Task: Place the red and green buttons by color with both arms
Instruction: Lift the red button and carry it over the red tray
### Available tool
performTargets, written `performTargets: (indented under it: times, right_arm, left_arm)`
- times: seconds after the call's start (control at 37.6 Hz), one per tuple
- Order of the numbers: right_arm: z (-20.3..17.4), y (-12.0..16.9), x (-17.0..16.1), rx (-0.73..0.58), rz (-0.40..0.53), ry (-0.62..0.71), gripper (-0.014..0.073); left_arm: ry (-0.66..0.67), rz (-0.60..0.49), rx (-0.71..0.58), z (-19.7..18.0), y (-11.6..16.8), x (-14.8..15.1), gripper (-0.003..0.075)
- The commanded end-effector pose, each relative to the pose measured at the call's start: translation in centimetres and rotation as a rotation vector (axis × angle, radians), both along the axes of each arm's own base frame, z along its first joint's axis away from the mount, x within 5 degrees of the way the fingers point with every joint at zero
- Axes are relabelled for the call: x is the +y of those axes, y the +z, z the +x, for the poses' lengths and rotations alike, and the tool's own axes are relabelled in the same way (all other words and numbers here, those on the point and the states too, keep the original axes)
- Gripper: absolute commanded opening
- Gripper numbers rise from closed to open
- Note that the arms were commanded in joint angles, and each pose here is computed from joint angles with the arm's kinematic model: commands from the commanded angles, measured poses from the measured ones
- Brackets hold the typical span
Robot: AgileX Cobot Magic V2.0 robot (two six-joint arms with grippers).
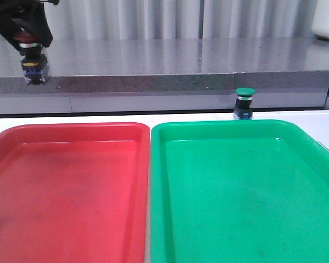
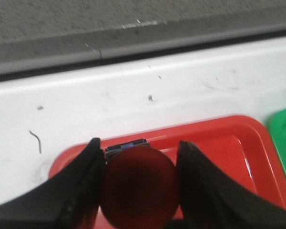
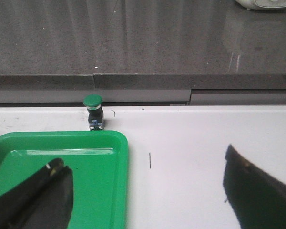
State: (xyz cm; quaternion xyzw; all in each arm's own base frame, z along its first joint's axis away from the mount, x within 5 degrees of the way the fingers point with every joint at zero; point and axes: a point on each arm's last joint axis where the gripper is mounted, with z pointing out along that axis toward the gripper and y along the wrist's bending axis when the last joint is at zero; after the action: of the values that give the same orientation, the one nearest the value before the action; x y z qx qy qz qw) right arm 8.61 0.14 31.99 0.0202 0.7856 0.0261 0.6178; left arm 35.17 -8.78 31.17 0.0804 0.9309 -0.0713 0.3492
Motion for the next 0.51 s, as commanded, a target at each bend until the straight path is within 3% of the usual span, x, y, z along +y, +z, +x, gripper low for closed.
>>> performTargets:
  times: [0.0, 0.21, 0.48]
  right_arm:
    - [0.2, 1.8, -0.1, -0.101, -0.002, -0.006, 0.0653]
    - [0.2, 1.8, -0.1, -0.101, -0.002, -0.006, 0.0653]
    - [0.2, 1.8, -0.1, -0.101, -0.002, -0.006, 0.0653]
  left_arm:
    - [-0.036, -0.042, -0.103, -3.0, 1.8, -0.9, 0.0062]
    - [-0.083, -0.089, 0.007, -6.9, -2.9, -2.6, 0.0063]
    - [-0.103, -0.064, 0.060, -7.8, -7.4, -3.3, 0.0064]
